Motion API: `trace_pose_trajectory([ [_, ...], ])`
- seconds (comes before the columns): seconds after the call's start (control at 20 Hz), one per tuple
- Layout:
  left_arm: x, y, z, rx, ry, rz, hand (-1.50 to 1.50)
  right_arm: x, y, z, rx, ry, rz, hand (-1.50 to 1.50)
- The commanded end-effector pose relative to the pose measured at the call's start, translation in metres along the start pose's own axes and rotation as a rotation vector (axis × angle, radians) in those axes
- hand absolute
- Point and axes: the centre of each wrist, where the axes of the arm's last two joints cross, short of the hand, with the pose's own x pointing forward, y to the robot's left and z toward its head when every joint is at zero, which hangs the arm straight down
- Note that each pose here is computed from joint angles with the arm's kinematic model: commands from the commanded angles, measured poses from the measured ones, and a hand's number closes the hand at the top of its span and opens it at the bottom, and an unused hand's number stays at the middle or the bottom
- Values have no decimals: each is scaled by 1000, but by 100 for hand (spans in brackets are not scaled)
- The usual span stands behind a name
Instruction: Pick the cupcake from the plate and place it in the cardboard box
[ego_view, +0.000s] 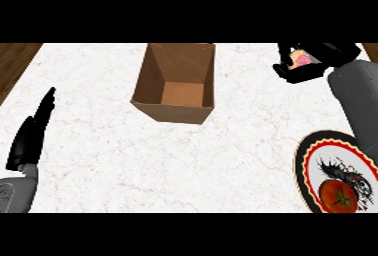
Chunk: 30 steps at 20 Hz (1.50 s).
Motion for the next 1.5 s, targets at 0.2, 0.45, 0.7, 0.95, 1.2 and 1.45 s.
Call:
trace_pose_trajectory([
  [0.2, -4, -2, 4, 25, 22, -9, 0, 17, -18, -55, -51, -218, -109, 150],
  [0.45, -2, 8, 1, 26, 22, -12, 0, 63, -9, -120, -10, -238, -285, 150],
  [0.7, -10, 5, 5, 40, 43, -11, 0, 95, -2, -156, -26, -208, -390, 150],
  [0.95, -19, 13, 2, 22, 42, 3, 0, 119, 19, -177, 37, -165, -474, 150],
  [1.2, -21, -7, 11, 19, 24, -16, 0, 149, 31, -199, 61, -148, -499, 150],
  [1.45, 3, -11, -6, -5, -8, 1, 0, 154, 37, -204, 93, -69, -469, 150],
])
